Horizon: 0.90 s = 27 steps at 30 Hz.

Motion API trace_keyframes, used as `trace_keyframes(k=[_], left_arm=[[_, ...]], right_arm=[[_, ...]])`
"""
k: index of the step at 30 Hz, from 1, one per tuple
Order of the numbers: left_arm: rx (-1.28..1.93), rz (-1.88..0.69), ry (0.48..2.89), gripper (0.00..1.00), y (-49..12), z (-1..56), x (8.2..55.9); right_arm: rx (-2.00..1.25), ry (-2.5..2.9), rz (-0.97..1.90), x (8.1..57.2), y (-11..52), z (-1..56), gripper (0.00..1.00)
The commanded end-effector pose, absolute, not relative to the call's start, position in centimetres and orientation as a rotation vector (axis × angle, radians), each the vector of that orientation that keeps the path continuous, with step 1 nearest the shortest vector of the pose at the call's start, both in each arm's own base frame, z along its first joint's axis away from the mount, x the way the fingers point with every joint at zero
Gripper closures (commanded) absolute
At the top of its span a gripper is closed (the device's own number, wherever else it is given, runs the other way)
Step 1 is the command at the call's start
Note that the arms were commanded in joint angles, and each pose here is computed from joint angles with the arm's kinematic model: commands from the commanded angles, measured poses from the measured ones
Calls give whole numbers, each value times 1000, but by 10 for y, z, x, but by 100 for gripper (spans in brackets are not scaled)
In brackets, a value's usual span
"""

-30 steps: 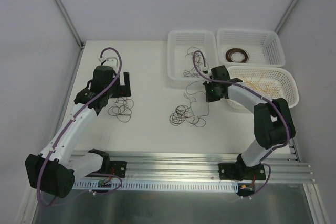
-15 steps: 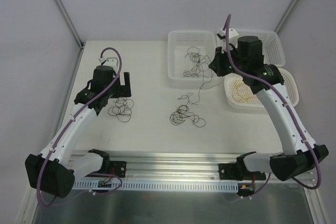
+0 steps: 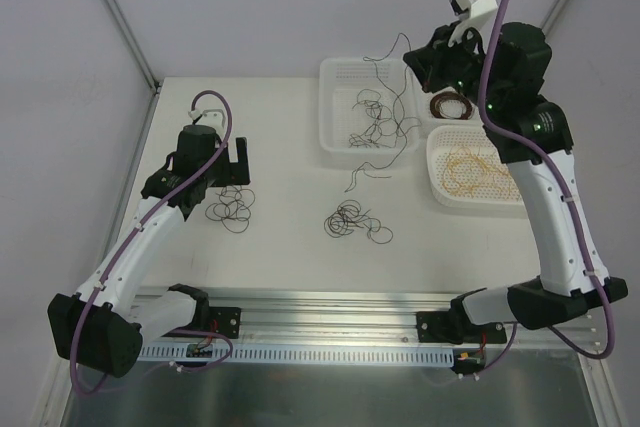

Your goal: Untangle the cables

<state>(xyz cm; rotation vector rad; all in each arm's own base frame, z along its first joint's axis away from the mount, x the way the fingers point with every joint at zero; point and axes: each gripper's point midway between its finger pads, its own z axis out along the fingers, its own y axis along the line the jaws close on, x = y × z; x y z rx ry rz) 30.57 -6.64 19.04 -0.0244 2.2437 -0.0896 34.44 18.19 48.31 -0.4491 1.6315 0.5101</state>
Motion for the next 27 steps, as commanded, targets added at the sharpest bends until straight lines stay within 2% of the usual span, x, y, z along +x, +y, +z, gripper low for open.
trace_keyframes(k=[1, 6, 16, 20, 21, 27], left_arm=[[-2, -104, 2231, 2, -68, 192, 308], [-3, -109, 2232, 2, -68, 192, 308], [1, -121, 2236, 1, -70, 191, 308], [2, -123, 2237, 2, -70, 191, 308], [2, -123, 2235, 2, -70, 192, 308], [6, -129, 2237, 1, -72, 191, 308]], right_arm=[[-395, 1498, 526, 371, 191, 515, 99], [-323, 1431, 440, 418, 191, 526, 99], [-136, 1444, 326, 530, 177, 487, 99], [-110, 1519, 317, 562, 180, 450, 99], [-105, 1568, 305, 572, 181, 425, 99], [-105, 1747, 332, 586, 192, 333, 98]])
